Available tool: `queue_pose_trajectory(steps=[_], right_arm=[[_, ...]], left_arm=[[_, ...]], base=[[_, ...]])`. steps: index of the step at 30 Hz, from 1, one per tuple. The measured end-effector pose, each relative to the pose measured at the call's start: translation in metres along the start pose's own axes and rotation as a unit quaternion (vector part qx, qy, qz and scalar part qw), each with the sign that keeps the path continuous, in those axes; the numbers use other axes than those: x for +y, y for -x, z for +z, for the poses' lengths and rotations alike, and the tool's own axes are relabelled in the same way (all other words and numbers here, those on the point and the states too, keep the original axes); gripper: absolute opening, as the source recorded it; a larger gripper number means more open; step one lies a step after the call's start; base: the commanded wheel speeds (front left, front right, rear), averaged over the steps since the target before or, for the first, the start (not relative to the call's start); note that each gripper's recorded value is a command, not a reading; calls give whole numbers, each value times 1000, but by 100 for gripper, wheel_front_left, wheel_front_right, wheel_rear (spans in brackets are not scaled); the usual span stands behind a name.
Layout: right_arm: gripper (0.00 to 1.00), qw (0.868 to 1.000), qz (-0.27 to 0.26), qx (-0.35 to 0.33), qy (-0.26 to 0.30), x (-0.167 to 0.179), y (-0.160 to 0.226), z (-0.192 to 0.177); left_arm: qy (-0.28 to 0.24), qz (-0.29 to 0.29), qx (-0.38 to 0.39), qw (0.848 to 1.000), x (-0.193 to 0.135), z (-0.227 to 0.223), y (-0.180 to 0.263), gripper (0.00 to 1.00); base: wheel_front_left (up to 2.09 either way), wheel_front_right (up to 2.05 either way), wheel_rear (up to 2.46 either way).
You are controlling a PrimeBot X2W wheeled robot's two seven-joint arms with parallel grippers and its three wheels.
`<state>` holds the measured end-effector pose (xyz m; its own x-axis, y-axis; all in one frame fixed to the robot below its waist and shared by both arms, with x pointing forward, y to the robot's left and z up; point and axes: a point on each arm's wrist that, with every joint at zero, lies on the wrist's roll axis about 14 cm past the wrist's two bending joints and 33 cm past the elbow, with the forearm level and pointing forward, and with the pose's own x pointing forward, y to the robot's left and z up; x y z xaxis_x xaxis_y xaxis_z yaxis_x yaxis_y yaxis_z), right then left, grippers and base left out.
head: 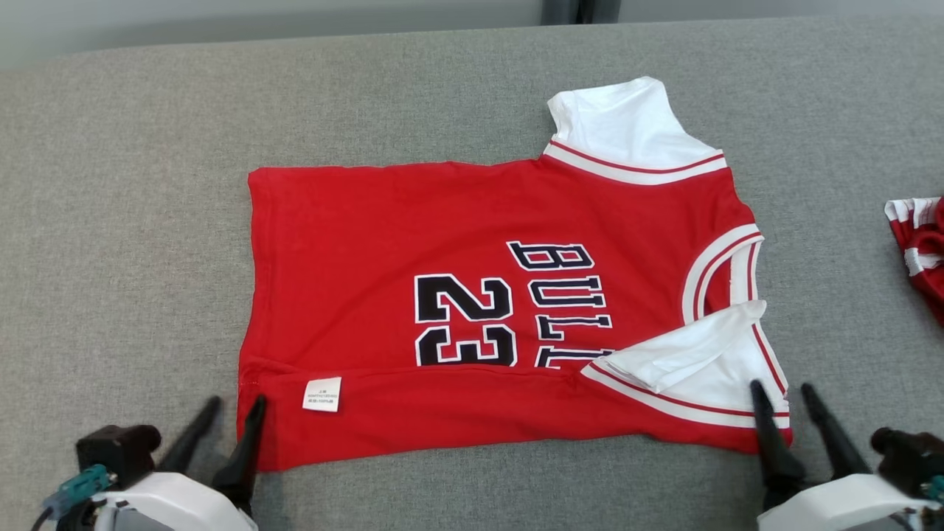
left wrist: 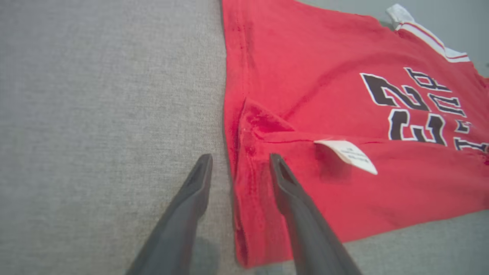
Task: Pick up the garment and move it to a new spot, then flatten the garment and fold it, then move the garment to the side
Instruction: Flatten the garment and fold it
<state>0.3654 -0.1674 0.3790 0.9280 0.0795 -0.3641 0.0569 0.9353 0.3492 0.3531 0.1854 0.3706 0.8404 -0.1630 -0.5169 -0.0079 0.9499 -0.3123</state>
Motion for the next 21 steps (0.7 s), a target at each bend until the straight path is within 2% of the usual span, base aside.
queue_pose_trajectory(steps=[3,4,7,11,14,21], right_arm=[[100,999,-3,-49,24,-3,-1,29],[100,995,-3,-90,45,-3,-1,55],[100,985,5,-155,70,4,0,98],[100,973,18,-210,97,18,4,138],[100,967,26,-226,113,27,6,153],[100,966,34,-226,124,36,7,160]], left_arm=[[-3,6,-55,998,-2,25,-1,100],[-4,7,-102,995,-7,46,-1,100],[-12,5,-181,983,-16,85,3,100],[-30,-2,-243,970,-24,116,8,100],[-54,-6,-263,963,-28,130,10,100],[-80,-5,-267,960,-32,133,12,100]], base=[[0,0,0],[0,0,0],[0,0,0],[0,0,0],[0,0,0],[0,0,0]])
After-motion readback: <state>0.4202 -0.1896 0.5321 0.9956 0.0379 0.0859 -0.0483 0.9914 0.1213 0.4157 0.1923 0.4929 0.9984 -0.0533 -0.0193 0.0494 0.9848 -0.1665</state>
